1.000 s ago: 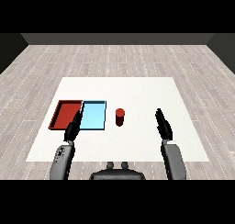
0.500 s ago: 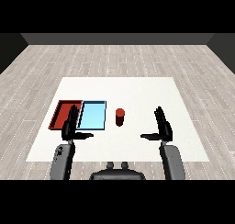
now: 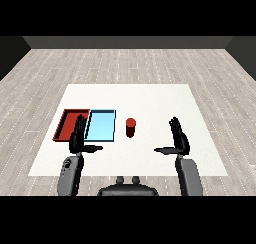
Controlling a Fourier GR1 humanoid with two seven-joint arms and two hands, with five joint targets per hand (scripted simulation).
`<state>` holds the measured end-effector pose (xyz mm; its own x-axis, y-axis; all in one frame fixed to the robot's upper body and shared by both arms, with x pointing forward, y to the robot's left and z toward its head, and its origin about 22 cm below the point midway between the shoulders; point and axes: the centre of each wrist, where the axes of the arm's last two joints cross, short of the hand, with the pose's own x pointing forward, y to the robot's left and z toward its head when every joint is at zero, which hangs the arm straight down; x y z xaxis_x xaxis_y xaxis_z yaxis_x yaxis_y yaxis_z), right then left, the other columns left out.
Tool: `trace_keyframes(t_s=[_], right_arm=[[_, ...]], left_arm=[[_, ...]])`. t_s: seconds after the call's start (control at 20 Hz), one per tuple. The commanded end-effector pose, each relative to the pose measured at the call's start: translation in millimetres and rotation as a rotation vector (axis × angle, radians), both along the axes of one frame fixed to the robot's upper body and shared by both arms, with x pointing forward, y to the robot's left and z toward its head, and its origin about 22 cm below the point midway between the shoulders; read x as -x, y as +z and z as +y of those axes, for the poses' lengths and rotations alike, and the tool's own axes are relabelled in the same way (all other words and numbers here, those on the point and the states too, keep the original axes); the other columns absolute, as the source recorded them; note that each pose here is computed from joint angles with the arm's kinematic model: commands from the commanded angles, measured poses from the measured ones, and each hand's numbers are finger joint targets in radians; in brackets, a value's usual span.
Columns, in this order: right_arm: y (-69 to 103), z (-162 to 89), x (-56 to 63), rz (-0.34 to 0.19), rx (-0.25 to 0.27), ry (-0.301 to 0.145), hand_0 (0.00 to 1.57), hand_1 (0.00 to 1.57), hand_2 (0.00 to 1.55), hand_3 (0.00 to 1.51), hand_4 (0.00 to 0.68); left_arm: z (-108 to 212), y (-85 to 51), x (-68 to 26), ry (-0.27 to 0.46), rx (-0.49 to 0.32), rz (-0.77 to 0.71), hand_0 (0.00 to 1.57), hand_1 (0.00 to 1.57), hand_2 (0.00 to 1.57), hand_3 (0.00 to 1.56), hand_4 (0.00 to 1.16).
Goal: Pick the red can and put it in the red box
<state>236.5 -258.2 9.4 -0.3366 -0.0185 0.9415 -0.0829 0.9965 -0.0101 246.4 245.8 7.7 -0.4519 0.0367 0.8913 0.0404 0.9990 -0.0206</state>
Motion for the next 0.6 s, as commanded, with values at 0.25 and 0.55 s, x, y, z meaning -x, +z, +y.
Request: trace_keyframes(t_s=[0.25,0.55], right_arm=[[-9.0,7.1,-8.0,0.008,-0.026,-0.005,0.0,0.0,0.0,0.0,0.0],[-13.4,24.0,-30.8,0.045,-0.005,0.004,0.0,0.0,0.0,0.0,0.0]], left_arm=[[-11.0,10.0,-7.6,-0.019,0.023,-0.007,0.0,0.0,0.0,0.0,0.0],[-1.1,-12.5,0.1,0.004,0.033,-0.027,0.0,0.0,0.0,0.0,0.0]])
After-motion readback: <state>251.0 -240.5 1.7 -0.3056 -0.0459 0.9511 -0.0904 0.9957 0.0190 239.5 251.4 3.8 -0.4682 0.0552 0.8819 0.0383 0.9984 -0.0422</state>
